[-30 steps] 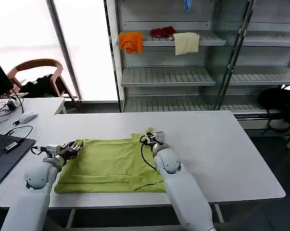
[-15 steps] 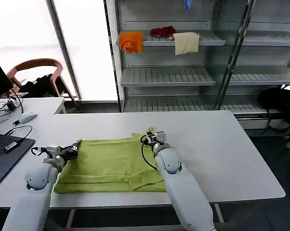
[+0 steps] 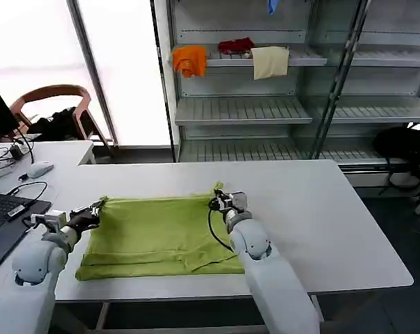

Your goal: Fold and organize the clothes.

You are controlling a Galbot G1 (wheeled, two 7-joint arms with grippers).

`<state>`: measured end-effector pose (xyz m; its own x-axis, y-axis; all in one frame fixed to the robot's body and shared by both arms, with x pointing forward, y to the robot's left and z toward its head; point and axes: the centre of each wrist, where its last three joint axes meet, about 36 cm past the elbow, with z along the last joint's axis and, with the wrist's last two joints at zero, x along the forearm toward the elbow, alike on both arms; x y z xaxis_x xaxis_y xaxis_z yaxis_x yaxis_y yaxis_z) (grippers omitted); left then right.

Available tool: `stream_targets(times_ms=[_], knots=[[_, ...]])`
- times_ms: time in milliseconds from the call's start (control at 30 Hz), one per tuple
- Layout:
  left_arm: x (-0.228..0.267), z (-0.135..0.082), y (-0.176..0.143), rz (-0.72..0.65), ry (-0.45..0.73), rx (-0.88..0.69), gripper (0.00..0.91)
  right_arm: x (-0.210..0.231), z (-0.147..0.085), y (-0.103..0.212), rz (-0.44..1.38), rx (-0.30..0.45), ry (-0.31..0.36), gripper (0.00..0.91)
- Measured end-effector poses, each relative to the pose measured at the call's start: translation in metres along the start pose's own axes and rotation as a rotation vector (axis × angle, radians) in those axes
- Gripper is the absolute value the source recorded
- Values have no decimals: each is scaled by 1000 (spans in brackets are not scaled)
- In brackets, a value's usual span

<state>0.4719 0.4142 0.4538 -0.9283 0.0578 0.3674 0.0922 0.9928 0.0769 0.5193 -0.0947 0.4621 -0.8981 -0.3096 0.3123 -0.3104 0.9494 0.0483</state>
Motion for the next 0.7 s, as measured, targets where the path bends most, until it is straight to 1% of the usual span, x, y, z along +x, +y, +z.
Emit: stream_targets(times_ms=[233,567,700], knots=[[34,12,1,27,-19,19,0,35,16,-2,-12,4,-1,0],[65,42,-2,53,19,9,0,74,44,-1,-25,9,30,0],[73,48,-3,52,31,3,0,88,50,1,-33,12,37,0]])
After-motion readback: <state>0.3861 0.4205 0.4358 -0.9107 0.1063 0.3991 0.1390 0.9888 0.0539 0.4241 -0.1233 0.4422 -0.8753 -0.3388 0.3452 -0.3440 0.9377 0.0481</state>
